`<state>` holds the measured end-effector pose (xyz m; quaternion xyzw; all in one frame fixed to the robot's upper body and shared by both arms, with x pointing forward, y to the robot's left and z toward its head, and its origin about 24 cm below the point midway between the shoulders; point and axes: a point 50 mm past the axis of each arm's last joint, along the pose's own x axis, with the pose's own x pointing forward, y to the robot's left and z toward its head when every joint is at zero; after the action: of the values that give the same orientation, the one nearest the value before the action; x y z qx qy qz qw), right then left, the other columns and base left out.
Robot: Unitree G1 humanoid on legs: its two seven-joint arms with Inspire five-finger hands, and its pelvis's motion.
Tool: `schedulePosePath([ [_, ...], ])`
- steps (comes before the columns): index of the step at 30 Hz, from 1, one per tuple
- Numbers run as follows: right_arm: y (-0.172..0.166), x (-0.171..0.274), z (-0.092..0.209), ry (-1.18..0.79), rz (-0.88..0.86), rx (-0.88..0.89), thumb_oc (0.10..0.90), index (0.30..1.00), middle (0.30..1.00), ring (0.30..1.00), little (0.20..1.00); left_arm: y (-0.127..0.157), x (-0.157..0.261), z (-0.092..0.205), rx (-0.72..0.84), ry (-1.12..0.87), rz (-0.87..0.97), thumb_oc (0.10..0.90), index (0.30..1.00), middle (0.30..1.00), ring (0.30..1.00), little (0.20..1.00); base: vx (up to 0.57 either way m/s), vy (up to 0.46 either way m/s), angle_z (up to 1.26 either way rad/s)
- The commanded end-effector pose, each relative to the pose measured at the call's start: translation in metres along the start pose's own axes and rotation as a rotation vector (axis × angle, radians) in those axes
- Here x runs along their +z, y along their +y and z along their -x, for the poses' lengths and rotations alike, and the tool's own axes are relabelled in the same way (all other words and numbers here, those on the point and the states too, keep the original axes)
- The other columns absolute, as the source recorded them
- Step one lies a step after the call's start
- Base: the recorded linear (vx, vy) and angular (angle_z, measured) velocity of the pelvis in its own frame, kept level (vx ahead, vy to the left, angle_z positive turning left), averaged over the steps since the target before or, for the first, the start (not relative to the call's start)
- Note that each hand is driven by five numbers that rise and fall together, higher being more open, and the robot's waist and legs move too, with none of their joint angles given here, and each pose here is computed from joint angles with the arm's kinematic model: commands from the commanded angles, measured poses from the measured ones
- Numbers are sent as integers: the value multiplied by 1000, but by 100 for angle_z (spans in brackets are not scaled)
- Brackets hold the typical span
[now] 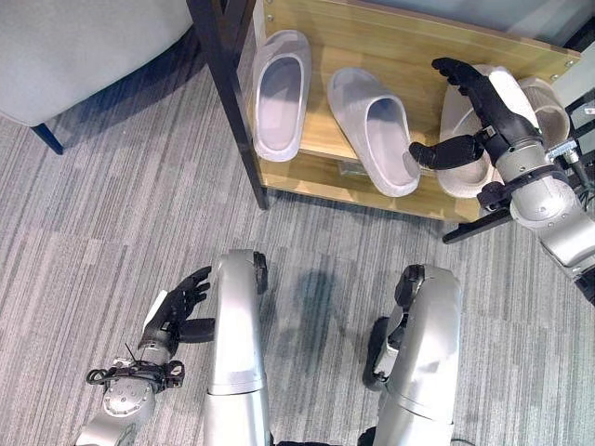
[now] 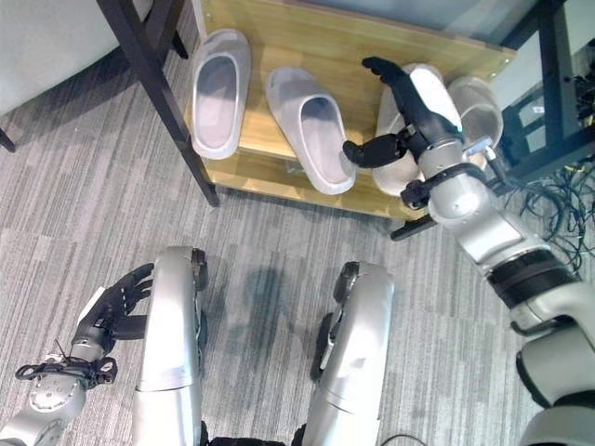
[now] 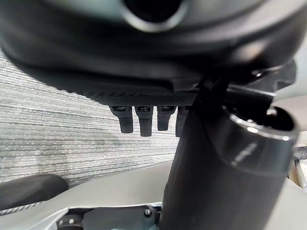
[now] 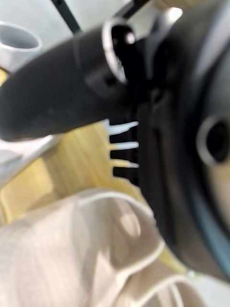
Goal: Arrange the slippers neatly on the shoe rack.
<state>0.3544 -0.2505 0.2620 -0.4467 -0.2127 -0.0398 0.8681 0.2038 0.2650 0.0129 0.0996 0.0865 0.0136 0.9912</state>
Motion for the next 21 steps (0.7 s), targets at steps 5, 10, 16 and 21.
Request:
schedulePosePath([
  [5,-61,46,-6,-204,-49,-218,800,900,900,900,900,4,26,-44,172,-74,28,800,900,900,900,900,0,0,0],
  [10,-51,50,-9,-214,-85,-189,800,900,900,900,900,5,29,-47,178,-85,29,800,900,900,900,900,0,0,0],
  [16,-37,55,-16,-217,-106,-152,800,900,900,900,900,5,33,-49,178,-99,36,800,900,900,900,900,0,0,0],
  [21,-24,57,-19,-216,-150,-131,800,900,900,900,900,5,39,-52,180,-119,38,800,900,900,900,900,0,0,0],
])
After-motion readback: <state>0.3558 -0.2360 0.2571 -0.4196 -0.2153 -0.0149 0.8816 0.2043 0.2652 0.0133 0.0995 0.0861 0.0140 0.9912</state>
